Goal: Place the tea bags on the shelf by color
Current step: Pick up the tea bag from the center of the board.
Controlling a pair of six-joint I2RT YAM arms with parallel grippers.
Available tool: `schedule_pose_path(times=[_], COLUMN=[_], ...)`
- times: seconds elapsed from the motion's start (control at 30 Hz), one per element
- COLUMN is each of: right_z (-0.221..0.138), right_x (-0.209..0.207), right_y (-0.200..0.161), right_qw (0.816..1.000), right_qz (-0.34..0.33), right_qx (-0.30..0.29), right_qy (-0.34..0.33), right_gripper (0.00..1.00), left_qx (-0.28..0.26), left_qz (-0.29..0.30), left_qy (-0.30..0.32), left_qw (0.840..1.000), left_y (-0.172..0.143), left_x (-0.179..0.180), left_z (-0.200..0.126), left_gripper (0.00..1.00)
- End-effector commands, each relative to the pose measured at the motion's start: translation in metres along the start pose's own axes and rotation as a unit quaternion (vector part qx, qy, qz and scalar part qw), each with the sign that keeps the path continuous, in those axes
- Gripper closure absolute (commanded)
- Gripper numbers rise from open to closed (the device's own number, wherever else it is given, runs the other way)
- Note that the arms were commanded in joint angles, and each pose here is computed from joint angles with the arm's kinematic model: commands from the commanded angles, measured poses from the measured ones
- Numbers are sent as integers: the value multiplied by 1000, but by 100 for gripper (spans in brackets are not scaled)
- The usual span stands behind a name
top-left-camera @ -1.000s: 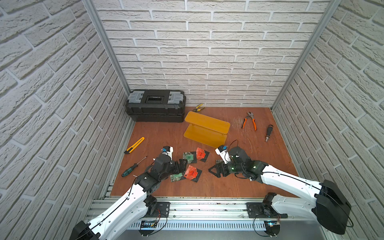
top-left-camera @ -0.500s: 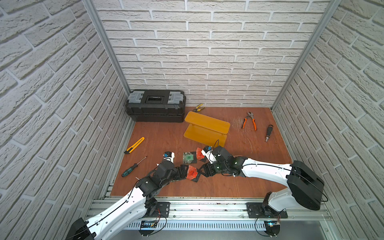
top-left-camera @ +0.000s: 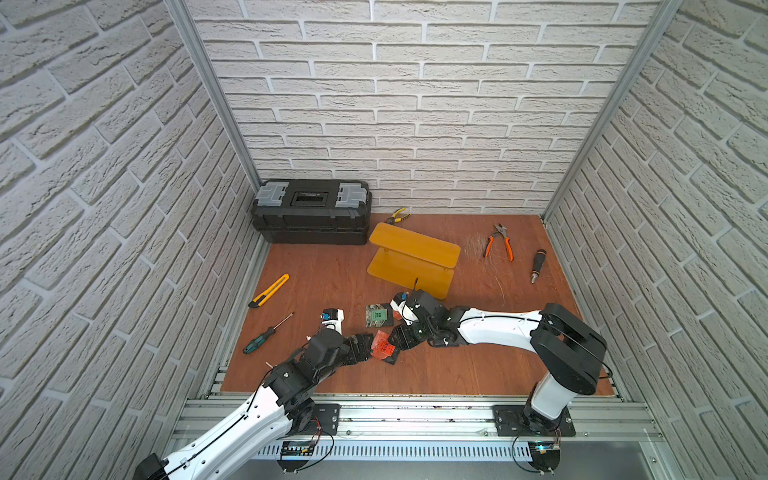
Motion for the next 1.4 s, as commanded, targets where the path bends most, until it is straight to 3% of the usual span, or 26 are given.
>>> schedule_pose_path(times=[0.0,0.87,1.37], right_z=[2,5,5], right_x=[5,1,29], right_y=[6,-14,-34], right_qw=[1000,999,999], right_qz=[-5,21,5], right_qx=[-2,28,42], right_qy=[4,-1,23], right_gripper=[47,49,52], left_qx=[-4,-4,1], left_qz=[-3,-3,-4], left_qy=[5,12,6], left_qw=[1000,1000,1000], left_y=[-3,-6,-8], left_x=[6,10,10], left_z=[1,2,2], left_gripper=[1,1,2])
Point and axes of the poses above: each gripper's point midway between its finger pads, its own z axis out along the fingers, its own x axis along the line the jaws close on, y = z × x, the point moved 6 cm from there along -z, back along the fingers, and after that the axes turned 8 degrees about -z, right-handed, at the moved point
